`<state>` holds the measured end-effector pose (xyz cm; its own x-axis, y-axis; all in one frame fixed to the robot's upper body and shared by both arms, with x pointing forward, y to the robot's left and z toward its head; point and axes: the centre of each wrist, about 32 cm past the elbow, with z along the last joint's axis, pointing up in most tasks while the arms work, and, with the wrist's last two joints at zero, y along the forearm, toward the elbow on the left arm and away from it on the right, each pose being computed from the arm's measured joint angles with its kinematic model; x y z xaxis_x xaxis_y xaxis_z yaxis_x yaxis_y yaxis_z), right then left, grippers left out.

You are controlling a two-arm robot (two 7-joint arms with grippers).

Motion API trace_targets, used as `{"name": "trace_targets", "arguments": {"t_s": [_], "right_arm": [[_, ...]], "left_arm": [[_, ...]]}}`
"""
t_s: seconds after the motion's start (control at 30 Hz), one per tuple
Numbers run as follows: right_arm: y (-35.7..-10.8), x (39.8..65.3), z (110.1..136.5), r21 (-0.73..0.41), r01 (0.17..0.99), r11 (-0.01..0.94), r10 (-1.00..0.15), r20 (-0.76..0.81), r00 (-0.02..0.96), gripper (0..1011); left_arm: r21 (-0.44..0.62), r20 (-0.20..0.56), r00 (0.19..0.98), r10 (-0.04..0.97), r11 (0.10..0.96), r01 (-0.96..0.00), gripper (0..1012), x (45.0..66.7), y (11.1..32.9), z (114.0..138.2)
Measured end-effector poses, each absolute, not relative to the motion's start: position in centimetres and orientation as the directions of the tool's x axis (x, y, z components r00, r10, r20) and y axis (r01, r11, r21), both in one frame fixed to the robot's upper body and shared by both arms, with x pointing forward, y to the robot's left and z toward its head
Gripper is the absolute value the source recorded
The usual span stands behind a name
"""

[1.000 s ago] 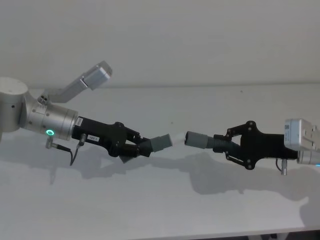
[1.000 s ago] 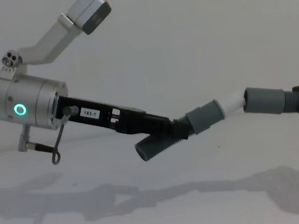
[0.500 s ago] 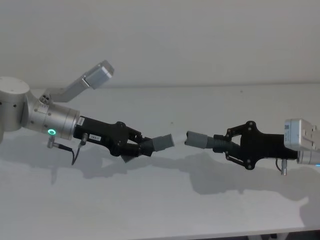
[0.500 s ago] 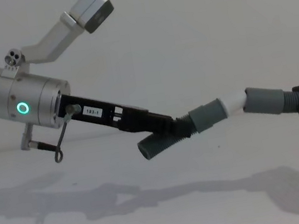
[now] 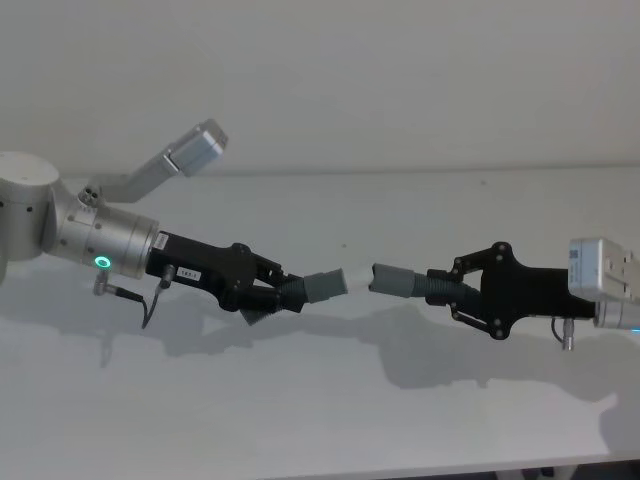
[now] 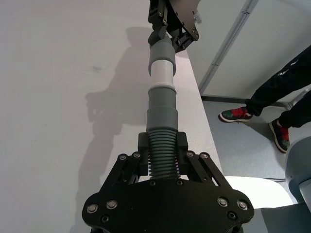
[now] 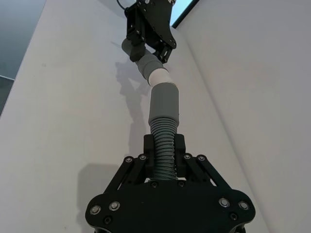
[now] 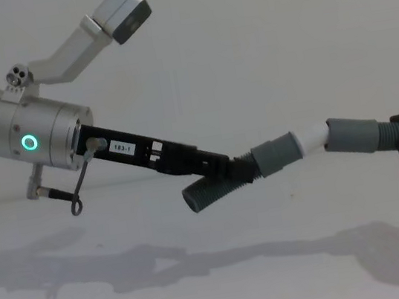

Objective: Use both hands to pick up one end of the pipe from the table, align the ends, and insert them.

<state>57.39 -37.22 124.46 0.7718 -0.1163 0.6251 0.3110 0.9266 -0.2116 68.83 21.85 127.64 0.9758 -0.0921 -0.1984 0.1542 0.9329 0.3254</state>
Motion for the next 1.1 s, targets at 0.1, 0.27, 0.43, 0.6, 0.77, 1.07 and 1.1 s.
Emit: {"name": "trace_targets", "arguments": {"t_s": [0.1,0.27,0.43,0.6,0.77,1.07,1.1], "right_arm": [[-37.2,57.4,124.5,-0.212,0.311,0.927,-0.116,0.625,0.772,210],[-37.2,57.4,124.5,-0.212,0.311,0.927,-0.116,0.625,0.772,210],[-37.2,57.4,124.5,-0.212,0.311,0.927,-0.116,0.625,0.772,211],[-37.2,57.4,124.5,-0.212,0.311,0.927,-0.116,0.625,0.772,210],[-37.2,57.4,124.5,-0.212,0.311,0.927,-0.116,0.625,0.772,210],[-37.2,57.4,124.5,-0.212,0.311,0.927,-0.116,0.625,0.772,210],[-37.2,57.4,124.5,-0.212,0.311,0.927,-0.116,0.625,0.772,210]], "left_arm": [[0.327,-0.201,0.975,-0.095,0.932,0.158,293,68.9,21.8,127.7],[0.331,-0.208,0.973,-0.102,0.928,0.168,293,69.1,21.9,127.8],[0.335,-0.215,0.971,-0.108,0.926,0.177,293,69.2,21.9,127.8],[0.337,-0.221,0.969,-0.113,0.923,0.185,293,69.4,21.8,127.8],[0.338,-0.226,0.967,-0.118,0.922,0.192,293,69.5,21.7,127.8],[0.338,-0.226,0.966,-0.124,0.92,0.198,293,69.9,21.4,127.8],[0.338,-0.227,0.966,-0.124,0.92,0.198,293,70.0,21.3,127.8]]}}
